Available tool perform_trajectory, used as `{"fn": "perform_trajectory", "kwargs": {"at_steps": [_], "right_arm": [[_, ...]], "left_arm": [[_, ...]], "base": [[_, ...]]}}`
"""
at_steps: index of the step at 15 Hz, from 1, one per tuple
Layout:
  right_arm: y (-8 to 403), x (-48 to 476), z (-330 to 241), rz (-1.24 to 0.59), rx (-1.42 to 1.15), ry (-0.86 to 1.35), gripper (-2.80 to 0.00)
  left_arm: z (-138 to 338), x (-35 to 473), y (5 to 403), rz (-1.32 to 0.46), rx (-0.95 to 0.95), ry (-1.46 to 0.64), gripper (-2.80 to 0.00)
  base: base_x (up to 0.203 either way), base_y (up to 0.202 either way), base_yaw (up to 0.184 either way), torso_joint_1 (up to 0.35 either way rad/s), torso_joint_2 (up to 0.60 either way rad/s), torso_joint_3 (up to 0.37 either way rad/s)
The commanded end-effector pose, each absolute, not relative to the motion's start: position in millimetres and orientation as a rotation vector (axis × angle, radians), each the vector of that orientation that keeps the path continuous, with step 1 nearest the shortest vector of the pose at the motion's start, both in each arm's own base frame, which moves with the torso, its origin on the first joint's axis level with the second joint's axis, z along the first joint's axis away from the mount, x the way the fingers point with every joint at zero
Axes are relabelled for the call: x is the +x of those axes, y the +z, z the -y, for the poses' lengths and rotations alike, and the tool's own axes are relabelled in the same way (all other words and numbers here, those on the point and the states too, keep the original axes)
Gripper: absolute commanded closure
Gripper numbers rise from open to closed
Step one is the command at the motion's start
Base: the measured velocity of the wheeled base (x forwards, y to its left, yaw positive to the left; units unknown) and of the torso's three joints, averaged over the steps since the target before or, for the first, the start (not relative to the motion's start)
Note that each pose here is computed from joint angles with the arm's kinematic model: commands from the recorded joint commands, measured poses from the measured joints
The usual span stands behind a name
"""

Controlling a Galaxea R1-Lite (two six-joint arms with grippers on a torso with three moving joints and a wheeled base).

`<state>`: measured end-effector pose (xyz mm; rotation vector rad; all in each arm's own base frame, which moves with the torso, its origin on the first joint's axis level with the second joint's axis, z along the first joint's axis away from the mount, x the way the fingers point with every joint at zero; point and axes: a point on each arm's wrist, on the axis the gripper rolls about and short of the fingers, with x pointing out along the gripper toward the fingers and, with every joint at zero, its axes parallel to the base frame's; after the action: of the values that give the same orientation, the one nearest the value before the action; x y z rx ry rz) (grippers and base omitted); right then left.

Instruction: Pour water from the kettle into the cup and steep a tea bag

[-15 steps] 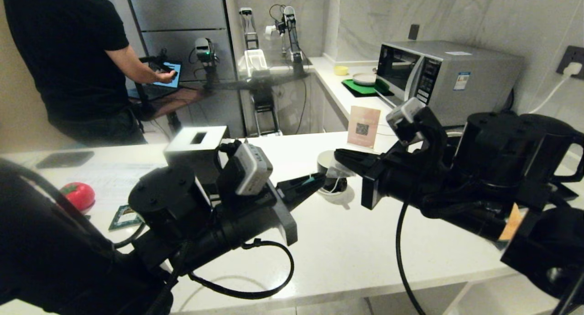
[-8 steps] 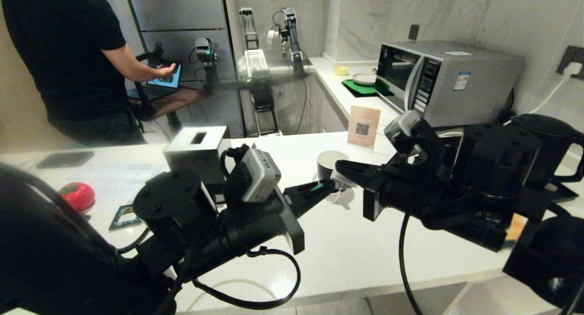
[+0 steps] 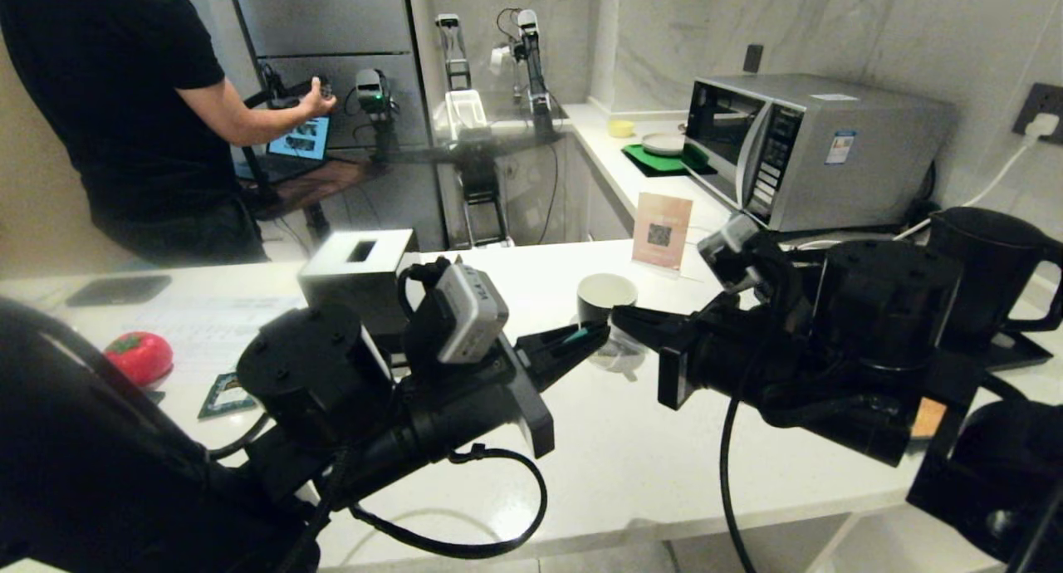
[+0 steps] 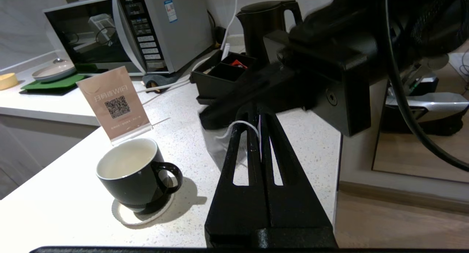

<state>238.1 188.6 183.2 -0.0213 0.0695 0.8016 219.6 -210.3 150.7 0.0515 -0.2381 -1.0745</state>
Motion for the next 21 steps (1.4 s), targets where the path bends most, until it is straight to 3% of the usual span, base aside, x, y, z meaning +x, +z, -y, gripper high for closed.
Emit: {"fn": "perform_trajectory", "kwargs": {"at_steps": [1, 3, 4, 5, 13, 21], "right_arm": [[179, 239, -189, -0.084, -0.021, 0.803, 0.00], [178, 239, -189, -0.088, -0.020, 0.803, 0.00], [178, 239, -189, -0.088, -0.020, 0.803, -2.08], [178, 238, -189, -0.089, -0.019, 0.803, -2.80], [186, 240, -188, -0.021, 0.002, 0.768, -2.80], [195, 246, -173, 0.023, -0.046, 0.408, -2.80]], "left_arm": [[210, 219, 153, 0.260, 0.047, -1.074, 0.00], [210, 219, 153, 0.259, 0.048, -1.074, 0.00], [210, 219, 153, 0.259, 0.048, -1.074, 0.00], [210, 219, 153, 0.259, 0.048, -1.074, 0.00], [209, 218, 151, 0.251, 0.051, -1.074, 0.00], [206, 216, 150, 0.240, 0.053, -1.071, 0.00]], "base": [[0.000, 0.000, 0.000, 0.000, 0.00, 0.000], [0.000, 0.000, 0.000, 0.000, 0.00, 0.000], [0.000, 0.000, 0.000, 0.000, 0.00, 0.000], [0.000, 0.000, 0.000, 0.000, 0.00, 0.000], [0.000, 0.000, 0.000, 0.000, 0.00, 0.000], [0.000, 0.000, 0.000, 0.000, 0.00, 0.000]]}}
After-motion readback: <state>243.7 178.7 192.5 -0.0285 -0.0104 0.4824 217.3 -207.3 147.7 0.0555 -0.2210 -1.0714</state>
